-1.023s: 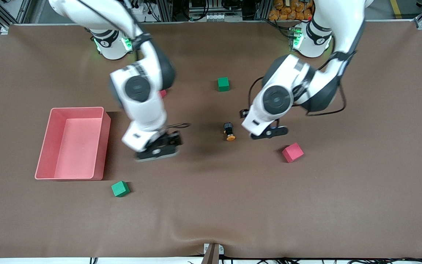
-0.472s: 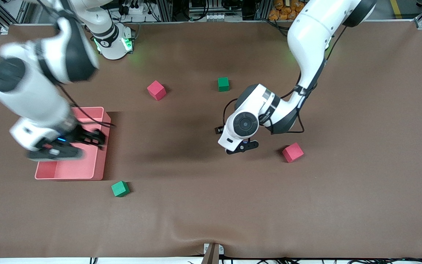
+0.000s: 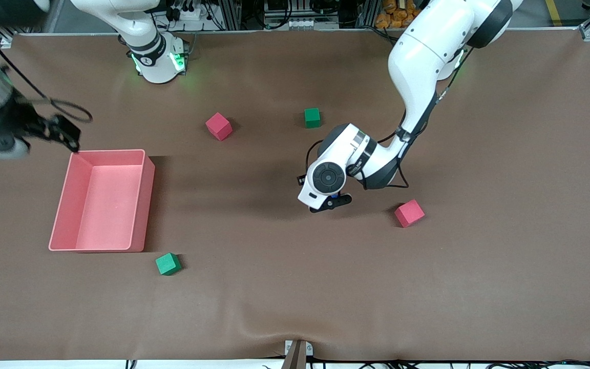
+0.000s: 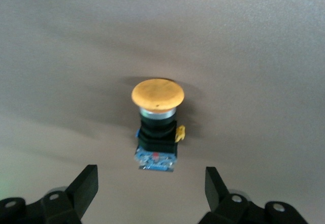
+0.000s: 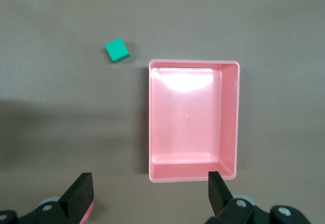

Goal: Place and upright button with both arms
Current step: 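Grasp the button with the left gripper while the right gripper withdraws, then lift the button with the left gripper and carry it toward the green cube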

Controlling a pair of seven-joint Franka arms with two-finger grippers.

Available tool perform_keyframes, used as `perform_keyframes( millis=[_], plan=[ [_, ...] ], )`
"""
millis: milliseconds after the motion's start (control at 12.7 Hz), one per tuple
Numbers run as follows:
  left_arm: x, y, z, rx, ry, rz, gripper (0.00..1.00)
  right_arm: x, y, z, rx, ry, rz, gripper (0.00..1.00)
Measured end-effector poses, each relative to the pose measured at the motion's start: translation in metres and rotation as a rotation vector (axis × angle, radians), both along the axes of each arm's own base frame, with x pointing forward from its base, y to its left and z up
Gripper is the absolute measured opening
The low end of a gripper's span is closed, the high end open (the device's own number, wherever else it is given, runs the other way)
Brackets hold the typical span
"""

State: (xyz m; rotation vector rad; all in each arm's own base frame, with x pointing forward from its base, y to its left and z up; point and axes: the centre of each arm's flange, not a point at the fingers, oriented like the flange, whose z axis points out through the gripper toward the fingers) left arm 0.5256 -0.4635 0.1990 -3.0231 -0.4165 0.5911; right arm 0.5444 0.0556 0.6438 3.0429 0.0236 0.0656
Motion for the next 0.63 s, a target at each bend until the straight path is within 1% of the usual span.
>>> perform_keyframes(
  millis=[79, 157, 236, 393, 551, 630],
  plan=[
    [-0.001, -0.001, -0.006, -0.001, -0.001, 0.003, 0.90, -0.012, -0.008, 0.009, -0.003, 0.005, -0.016, 1.00],
    [-0.002, -0.001, -0.011, 0.001, 0.003, 0.005, 0.90, -0.021, -0.015, 0.017, -0.005, 0.007, -0.019, 1.00],
    [-0.003, -0.001, -0.017, 0.003, 0.006, 0.005, 0.87, -0.027, -0.020, 0.024, -0.005, 0.009, -0.007, 1.00],
    [-0.004, -0.002, -0.024, 0.005, 0.010, 0.005, 0.86, -0.035, -0.024, 0.030, -0.003, 0.018, 0.017, 1.00],
    [-0.005, -0.002, -0.025, 0.006, 0.012, 0.004, 0.70, -0.038, -0.024, 0.029, -0.004, 0.039, 0.033, 1.00],
    [-0.005, -0.002, -0.026, 0.007, 0.013, 0.004, 0.68, -0.038, -0.022, 0.029, -0.004, 0.044, 0.051, 1.00]
  ],
)
